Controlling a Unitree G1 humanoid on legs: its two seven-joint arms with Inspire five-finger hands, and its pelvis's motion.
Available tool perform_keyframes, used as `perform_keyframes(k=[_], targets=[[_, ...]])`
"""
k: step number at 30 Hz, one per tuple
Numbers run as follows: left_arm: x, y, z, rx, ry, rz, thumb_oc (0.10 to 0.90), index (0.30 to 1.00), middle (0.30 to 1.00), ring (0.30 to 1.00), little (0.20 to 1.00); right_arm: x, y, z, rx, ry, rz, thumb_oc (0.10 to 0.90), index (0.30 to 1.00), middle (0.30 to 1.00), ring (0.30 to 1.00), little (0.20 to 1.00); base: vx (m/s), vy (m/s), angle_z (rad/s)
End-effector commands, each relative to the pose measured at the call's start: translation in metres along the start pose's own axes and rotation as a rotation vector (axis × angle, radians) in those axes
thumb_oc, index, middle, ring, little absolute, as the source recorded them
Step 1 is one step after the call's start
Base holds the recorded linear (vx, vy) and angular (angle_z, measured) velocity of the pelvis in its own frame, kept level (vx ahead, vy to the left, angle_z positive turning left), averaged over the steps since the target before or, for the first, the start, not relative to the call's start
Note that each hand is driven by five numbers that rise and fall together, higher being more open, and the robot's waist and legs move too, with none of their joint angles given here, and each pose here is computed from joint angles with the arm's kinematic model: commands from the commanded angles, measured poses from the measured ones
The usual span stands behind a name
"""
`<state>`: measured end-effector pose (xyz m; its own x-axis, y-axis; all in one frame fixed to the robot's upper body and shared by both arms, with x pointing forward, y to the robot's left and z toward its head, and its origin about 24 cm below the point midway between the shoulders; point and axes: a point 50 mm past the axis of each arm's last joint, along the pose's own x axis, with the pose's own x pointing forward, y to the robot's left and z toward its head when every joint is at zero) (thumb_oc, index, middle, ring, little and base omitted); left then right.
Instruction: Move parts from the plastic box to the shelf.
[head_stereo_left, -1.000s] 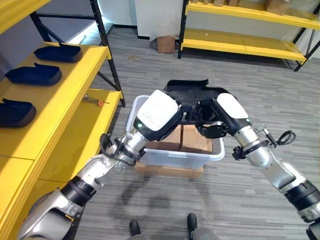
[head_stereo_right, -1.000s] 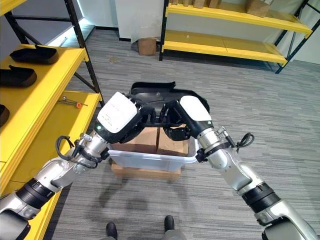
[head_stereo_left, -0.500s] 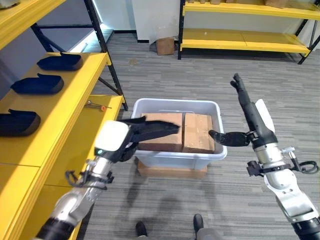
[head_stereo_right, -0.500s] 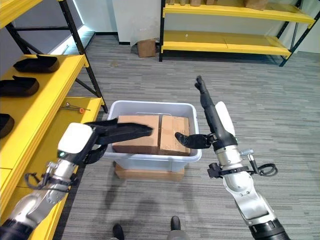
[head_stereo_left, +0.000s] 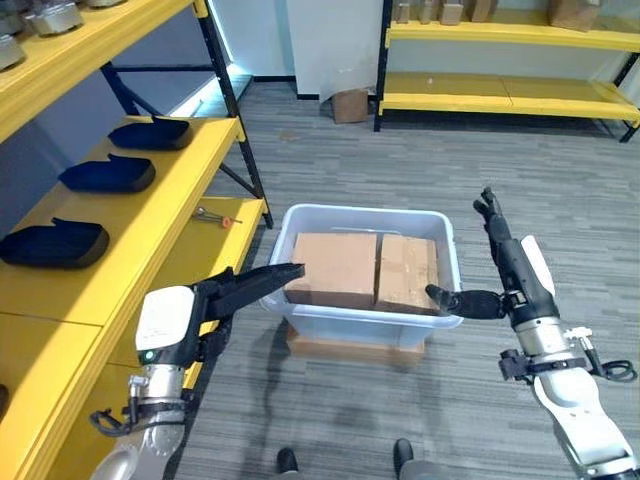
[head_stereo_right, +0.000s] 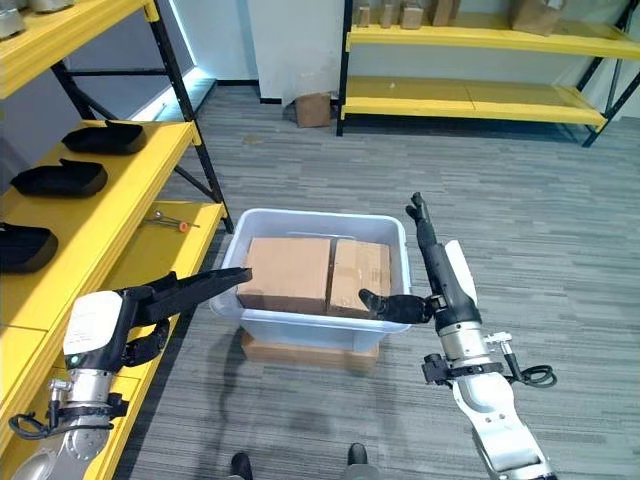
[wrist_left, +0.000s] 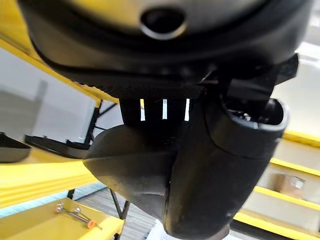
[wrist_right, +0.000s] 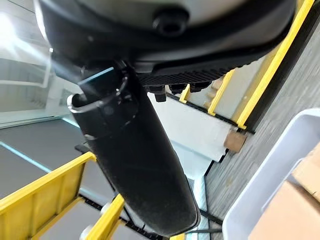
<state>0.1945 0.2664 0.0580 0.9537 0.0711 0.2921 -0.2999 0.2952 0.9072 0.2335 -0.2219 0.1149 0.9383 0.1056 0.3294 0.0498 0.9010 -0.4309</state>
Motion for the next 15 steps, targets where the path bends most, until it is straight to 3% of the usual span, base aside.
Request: perform_keyframes(k=[1, 7, 15], targets=[[0.041, 0.062, 0.018, -0.038, -0.128, 0.397, 0.400, 0.300, 0.300, 0.300, 0.300, 0.034, -0.015, 0.071, 0.021, -0.404, -0.035, 0.900, 1.000, 1.000, 1.000, 1.000, -0.13, -0.100, 0.24], [0.057, 0.075, 0.036, -0.047, -0.212, 0.490, 0.400, 0.300, 0.300, 0.300, 0.300, 0.044, -0.017, 0.084, -0.075, -0.473, -0.040, 0.900, 1.000, 1.000, 1.000, 1.000, -0.20, -0.107, 0.82], [0.065, 0.096, 0.053, -0.055, -0.288, 0.626, 0.400, 0.300, 0.300, 0.300, 0.300, 0.039, -0.016, 0.075, -0.009, -0.434, -0.078, 0.900, 1.000, 1.000, 1.000, 1.000, -0.13, -0.035, 0.88]])
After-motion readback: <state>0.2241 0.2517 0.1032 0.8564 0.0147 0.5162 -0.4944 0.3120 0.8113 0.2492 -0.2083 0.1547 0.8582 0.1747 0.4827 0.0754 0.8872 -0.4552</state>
